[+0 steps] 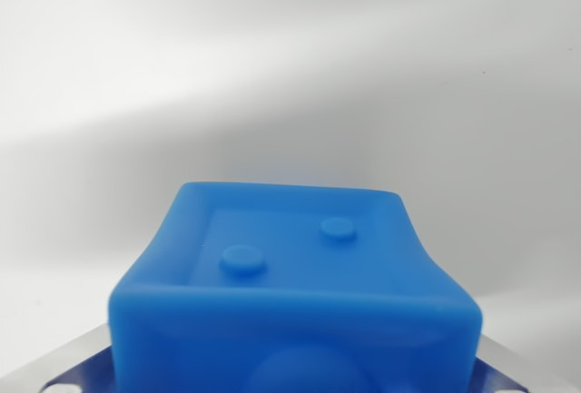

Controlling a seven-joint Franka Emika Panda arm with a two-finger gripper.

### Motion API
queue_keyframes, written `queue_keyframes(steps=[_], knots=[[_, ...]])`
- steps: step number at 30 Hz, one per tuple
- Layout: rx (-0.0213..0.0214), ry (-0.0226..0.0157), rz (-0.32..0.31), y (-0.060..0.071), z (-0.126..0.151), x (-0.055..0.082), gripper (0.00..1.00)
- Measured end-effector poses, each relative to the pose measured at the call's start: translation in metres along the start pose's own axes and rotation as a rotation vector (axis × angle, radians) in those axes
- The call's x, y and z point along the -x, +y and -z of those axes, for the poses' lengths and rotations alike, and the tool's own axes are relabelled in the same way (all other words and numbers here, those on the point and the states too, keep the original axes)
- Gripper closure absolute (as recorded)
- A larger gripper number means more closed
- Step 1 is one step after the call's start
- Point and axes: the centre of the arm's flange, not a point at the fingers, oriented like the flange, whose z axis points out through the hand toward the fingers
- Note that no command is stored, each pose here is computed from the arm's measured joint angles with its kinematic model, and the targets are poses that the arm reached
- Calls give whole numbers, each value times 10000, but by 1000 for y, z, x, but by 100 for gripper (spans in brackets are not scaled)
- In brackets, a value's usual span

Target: Stack cube

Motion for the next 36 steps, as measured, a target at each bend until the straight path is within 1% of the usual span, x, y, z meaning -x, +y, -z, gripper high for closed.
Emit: queue_keyframes(steps=[2, 5, 7, 11, 13, 17, 20, 24, 27, 29, 36], knots=[[5, -2, 0, 0, 4, 0, 100], [-7, 1, 0, 0, 9, 0, 100], [-1, 0, 0, 0, 13, 0, 100], [-7, 1, 0, 0, 21, 0, 100], [-18, 4, 1, 0, 26, 0, 100], [-17, 3, 1, 0, 37, 0, 100], [-30, 6, 1, 0, 44, 0, 100], [-25, 4, 1, 0, 54, 0, 100], [-36, 7, 1, 0, 63, 0, 100], [-31, 5, 1, 0, 69, 0, 100], [-49, 9, 2, -1, 91, 0, 100]])
